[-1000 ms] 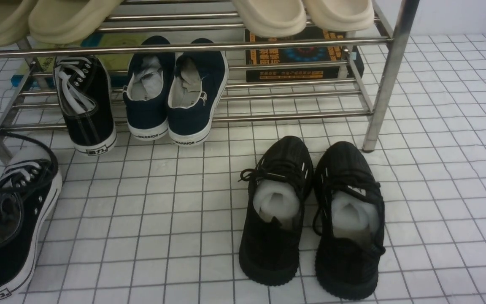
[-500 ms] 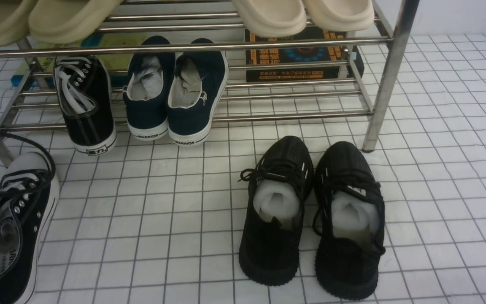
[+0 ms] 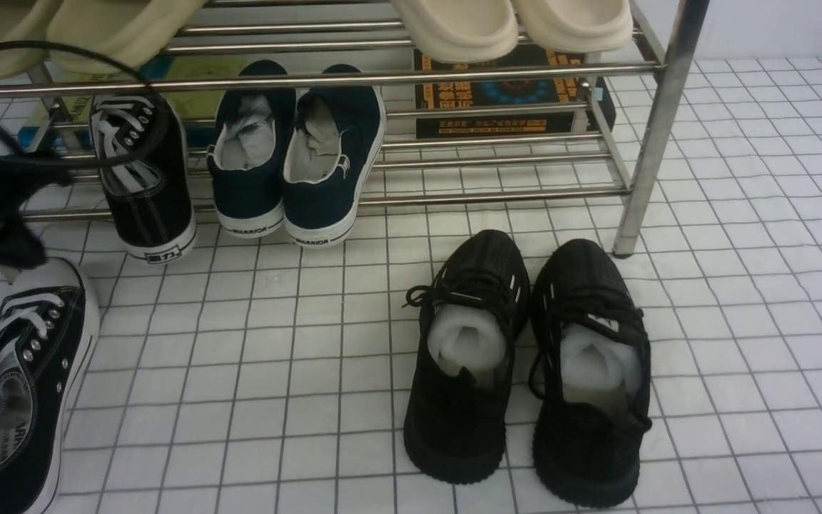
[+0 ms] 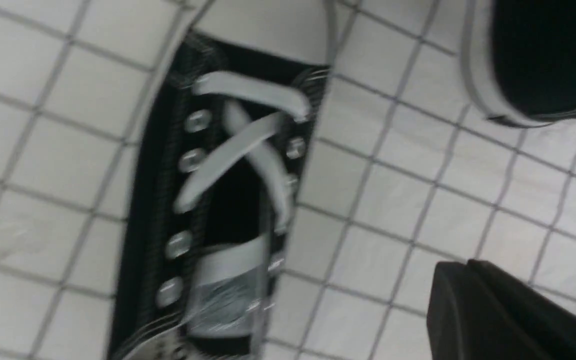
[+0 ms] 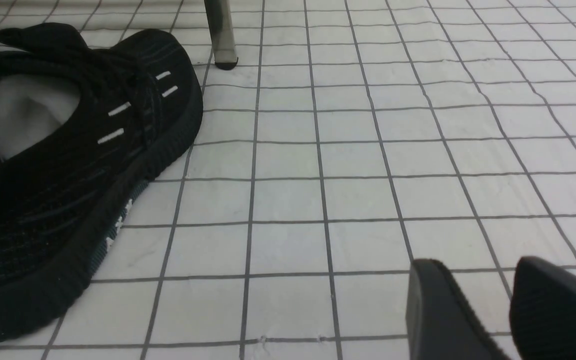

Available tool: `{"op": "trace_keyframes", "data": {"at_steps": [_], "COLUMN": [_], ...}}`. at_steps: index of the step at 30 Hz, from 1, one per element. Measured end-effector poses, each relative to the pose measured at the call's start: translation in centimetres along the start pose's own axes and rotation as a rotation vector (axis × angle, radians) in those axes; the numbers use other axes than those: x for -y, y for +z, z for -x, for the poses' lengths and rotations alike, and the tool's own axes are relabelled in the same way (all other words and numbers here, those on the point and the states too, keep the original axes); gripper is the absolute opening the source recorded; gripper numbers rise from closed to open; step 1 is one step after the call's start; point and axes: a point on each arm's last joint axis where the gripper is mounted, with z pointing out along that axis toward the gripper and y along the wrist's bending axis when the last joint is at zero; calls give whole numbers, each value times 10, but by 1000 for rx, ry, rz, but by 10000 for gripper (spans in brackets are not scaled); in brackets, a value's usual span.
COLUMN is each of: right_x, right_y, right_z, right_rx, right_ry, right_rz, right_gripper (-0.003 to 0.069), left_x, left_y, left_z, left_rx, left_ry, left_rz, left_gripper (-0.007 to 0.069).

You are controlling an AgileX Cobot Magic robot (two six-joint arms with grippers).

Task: Take the shoes off the shelf with your hand from the white checkered tablecloth.
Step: 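Grasp the leftmost shoe on the bottom shelf of the shoe rack with the left gripper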

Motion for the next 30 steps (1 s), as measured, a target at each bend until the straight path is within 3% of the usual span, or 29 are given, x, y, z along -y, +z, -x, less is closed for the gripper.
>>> {"op": "trace_keyframes", "data": {"at_steps": [5, 8, 11, 12, 13, 18, 24, 27, 30], "right_x": [0, 0, 0, 0, 0, 0, 0, 0, 0], "right_y": [0, 0, 0, 0, 0, 0, 0, 0, 0], "right_z": [0, 0, 0, 0, 0, 0, 0, 0, 0], "right_rx": [0, 0, 0, 0, 0, 0, 0, 0, 0], "right_ry": [-1, -1, -1, -1, -1, -1, -1, -1, -1], "right_rz": [0, 0, 0, 0, 0, 0, 0, 0, 0], "right_gripper": [239, 239, 239, 239, 239, 239, 239, 239, 239], "left_x": [21, 25, 25, 25, 25, 23, 21, 20, 18], "left_y": [16, 31, 46, 47, 57, 81, 97, 100, 100], "left_z": [16, 34, 40, 41, 43, 46, 45, 44, 41], "left_rx": [80, 154, 190, 193, 207, 220, 203, 186, 149], "left_ry": [-110, -194, -214, -215, -223, -233, -244, -242, -196], "left_rz": [-56, -84, -95, -96, -99, -97, -90, -80, -54], "left_gripper": [60, 202, 307, 307, 365, 430, 398, 277, 90]}}
